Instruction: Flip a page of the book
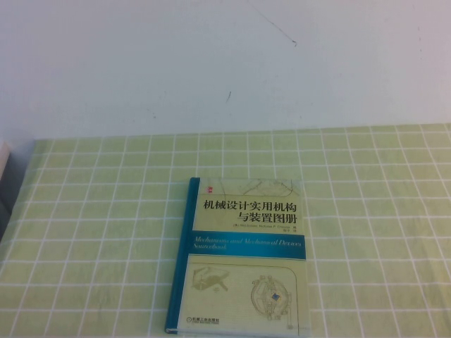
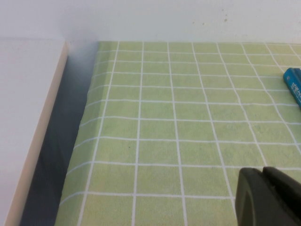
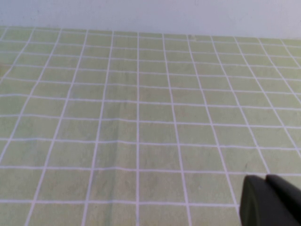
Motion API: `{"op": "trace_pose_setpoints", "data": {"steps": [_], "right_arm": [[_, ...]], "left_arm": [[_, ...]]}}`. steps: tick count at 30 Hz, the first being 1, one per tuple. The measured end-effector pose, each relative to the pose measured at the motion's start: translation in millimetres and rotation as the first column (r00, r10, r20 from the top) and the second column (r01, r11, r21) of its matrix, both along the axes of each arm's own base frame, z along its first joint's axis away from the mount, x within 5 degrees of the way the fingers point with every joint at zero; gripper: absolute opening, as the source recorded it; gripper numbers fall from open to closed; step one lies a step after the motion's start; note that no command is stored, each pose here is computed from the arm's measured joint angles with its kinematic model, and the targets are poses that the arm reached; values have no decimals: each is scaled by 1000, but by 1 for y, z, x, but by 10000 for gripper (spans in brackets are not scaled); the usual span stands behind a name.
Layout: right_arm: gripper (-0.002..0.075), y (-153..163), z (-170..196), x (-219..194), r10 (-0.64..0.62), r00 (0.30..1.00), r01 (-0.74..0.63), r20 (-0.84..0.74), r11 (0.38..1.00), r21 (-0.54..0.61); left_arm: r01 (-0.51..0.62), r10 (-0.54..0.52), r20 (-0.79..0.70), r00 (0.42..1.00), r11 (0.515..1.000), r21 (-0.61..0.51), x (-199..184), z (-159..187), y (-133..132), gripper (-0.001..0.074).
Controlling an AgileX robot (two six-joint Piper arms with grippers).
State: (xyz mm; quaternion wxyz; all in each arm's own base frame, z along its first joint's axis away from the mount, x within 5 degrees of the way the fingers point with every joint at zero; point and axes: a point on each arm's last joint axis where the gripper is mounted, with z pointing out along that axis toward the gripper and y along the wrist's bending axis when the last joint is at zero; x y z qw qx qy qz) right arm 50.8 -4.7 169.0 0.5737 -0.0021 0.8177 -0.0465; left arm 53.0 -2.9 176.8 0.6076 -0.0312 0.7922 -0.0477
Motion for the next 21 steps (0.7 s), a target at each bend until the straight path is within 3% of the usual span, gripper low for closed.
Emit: {"op": "trace_pose_setpoints", "data": {"steps": [21], "right_arm": [[-3,0,0,0,4,1000,-4,0,1000,2]], "left_arm": [[0,0,-6,1000,1000,0,0,-1,0,-4]]}}
